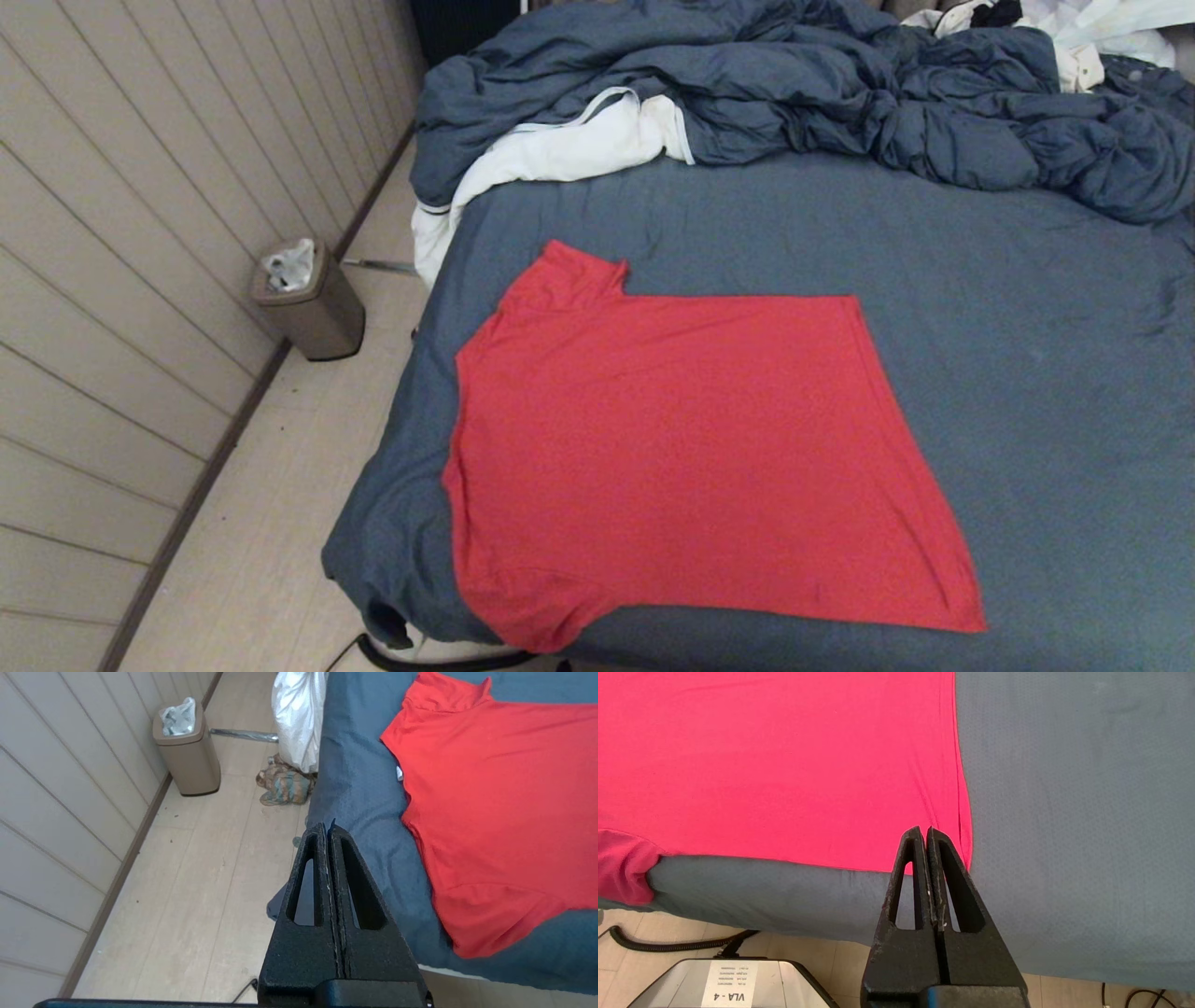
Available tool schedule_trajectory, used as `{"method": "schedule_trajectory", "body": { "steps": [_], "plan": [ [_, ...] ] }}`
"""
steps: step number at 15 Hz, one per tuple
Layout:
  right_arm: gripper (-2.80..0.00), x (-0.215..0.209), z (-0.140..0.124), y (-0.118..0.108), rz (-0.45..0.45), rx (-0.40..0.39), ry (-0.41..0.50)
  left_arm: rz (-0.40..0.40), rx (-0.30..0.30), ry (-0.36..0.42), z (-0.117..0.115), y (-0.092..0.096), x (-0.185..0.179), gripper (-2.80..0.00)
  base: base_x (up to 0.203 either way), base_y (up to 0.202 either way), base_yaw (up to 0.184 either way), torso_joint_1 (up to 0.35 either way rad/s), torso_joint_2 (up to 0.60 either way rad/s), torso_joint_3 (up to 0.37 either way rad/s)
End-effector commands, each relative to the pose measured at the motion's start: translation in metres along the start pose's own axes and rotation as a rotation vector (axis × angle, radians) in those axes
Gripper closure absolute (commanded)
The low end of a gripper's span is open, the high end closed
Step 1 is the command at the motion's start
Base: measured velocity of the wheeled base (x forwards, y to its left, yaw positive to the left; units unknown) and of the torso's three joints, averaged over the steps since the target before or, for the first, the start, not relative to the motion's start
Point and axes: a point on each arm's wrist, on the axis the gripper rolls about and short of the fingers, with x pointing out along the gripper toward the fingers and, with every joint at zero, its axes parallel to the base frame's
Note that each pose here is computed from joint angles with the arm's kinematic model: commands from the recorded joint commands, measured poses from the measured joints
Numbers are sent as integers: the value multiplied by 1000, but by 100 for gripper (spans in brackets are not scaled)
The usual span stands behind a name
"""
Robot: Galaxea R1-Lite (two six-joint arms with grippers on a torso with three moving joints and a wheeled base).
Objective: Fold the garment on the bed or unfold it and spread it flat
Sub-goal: Fold the red T-shirt
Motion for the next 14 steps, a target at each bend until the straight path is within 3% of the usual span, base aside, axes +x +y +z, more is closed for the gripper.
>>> {"method": "schedule_trajectory", "body": {
  "steps": [1,14],
  "plan": [
    [0,0,0,0,1,0,1,0,1,-1,0,0,0,0,0,0,0,0,0,0],
    [0,0,0,0,4,-2,2,0,0,-1,0,0,0,0,0,0,0,0,0,0]
  ]
}}
